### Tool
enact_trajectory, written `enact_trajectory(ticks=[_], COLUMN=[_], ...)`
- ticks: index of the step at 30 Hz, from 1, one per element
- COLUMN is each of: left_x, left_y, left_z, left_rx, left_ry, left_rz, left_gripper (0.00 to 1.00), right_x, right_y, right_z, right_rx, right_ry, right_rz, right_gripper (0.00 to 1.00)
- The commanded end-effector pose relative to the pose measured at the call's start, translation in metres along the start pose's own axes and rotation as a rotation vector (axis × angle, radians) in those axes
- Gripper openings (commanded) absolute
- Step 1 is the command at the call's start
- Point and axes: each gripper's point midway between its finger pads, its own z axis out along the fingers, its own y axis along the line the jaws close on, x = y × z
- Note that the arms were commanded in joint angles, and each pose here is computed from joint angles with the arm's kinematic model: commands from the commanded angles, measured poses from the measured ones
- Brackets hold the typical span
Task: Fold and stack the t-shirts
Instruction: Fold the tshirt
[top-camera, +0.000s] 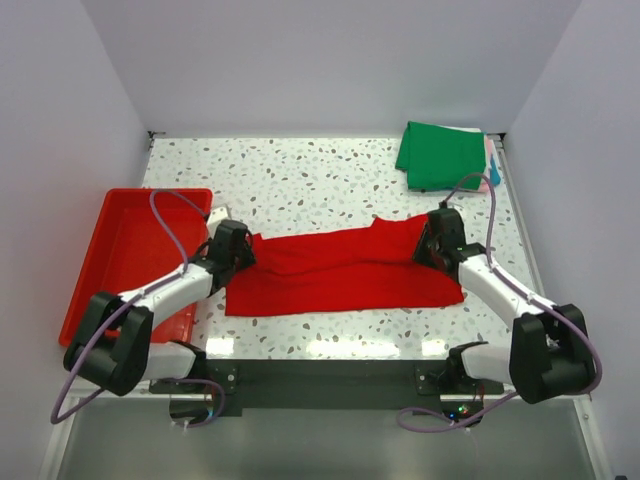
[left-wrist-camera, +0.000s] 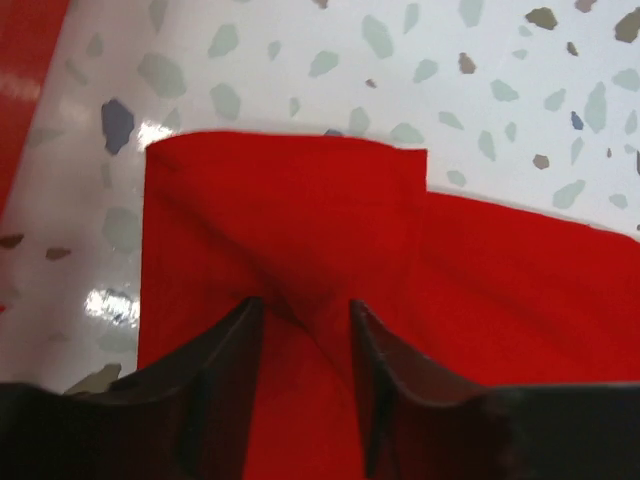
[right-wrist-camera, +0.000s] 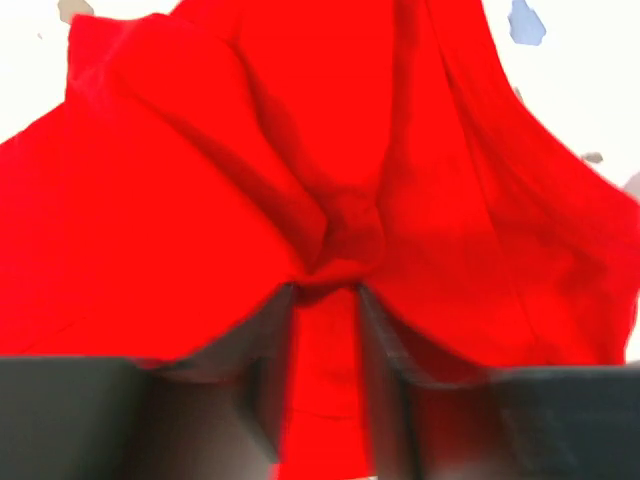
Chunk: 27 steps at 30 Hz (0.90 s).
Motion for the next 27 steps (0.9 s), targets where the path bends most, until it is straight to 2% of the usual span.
enact_trajectory(ticks=[1,3,4,8,12,15,20,27], left_x=[-0.020,-0.027,-0.035,-0.053,-0.068,-0.073,-0.072,-0.060], left_y=[-0.011,-0.014,-0.017,-0.027,-0.040,-0.051,-0.044,-0.042], left_z=[-0.007,-0.012,-0.015,-0.020,-0.017,-0.011,0.008,0.034], left_rx=[0.060,0.075,0.081,0.077,0.075,0.100,-0.035,-0.136], left_ry=[-0.109,-0.128,-0.143,-0.154,-0.151,-0.147,-0.080,-0.024], left_rz=[-0.102,-0.099,-0.095,-0.073,-0.038,-0.014,0.017,0.041], left_gripper=[0.49,0.56,0.56,0.56,0.55,0.54,0.50,0.51], right_x=[-0.033,-0.041,-0.055,-0.069,-0.069,-0.076,-0.070,-0.061], right_y=[0.016,0.024,0.035,0.061,0.065,0.076,0.088,0.094], right_z=[-0.012,-0.017,-0.021,-0.008,0.022,0.032,0.054,0.060], right_rx=[-0.062,-0.091,-0.120,-0.172,-0.091,-0.101,-0.083,-0.079], right_ry=[-0.118,-0.117,-0.139,-0.098,-0.055,-0.058,-0.013,0.004], right_rz=[0.030,0.014,0.002,-0.046,-0.112,-0.129,-0.167,-0.187], right_gripper=[0.41,0.46,0.47,0.47,0.47,0.48,0.48,0.48])
